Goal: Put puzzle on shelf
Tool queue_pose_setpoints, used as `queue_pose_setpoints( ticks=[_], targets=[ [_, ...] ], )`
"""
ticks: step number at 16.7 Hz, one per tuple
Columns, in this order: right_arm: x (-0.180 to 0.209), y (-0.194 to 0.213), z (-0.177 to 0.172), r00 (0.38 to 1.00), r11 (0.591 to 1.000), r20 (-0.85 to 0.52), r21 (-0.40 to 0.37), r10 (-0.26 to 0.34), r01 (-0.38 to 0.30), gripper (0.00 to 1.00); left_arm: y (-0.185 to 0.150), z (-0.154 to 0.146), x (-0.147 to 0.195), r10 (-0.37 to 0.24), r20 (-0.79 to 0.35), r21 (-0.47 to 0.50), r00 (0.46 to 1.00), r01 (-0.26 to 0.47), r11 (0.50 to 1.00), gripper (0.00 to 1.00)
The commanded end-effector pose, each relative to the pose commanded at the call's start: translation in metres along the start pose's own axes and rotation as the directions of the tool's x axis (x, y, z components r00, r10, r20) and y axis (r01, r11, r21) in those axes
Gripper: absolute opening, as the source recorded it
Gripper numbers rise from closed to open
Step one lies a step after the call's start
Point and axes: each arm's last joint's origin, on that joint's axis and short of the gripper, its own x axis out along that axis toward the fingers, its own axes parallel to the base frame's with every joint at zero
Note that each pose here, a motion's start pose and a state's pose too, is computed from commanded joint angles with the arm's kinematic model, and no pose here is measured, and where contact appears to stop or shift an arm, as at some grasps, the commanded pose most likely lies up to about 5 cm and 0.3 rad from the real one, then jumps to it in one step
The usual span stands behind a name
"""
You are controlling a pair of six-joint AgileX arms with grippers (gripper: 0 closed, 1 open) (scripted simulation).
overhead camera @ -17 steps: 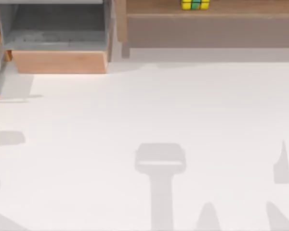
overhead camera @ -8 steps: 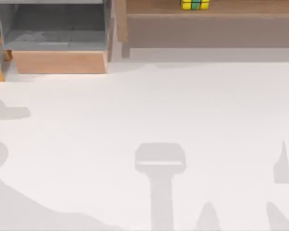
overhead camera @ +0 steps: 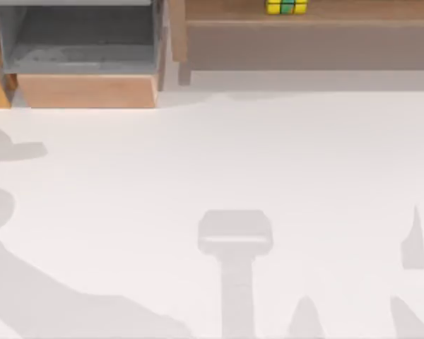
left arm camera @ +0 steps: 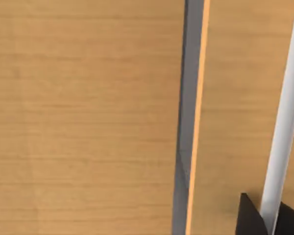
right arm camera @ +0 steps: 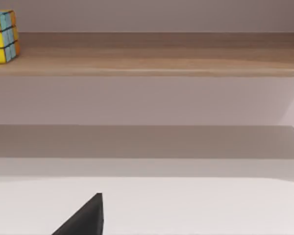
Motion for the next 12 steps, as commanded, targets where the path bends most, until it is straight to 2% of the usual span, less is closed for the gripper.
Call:
queue_pose_setpoints(
  ticks=[4,9,12],
  targets=[
    [0.000,0.000,0.000,1.000,1.000,0.000,0.000,0.000,0.000,1.00,0.004,0.001,0.033,0.006,0.001,0.001,1.000,-0.006,1.000,0.00],
    [0.000,0.000,0.000,1.000,1.000,0.000,0.000,0.000,0.000,1.00,0.004,0.002,0.037,0.005,0.001,-0.003,1.000,-0.005,1.000,0.00],
    [0.000,0.000,0.000,1.000,1.000,0.000,0.000,0.000,0.000,1.00,0.004,0.002,0.037,0.005,0.001,-0.003,1.000,-0.005,1.000,0.23]
  ],
)
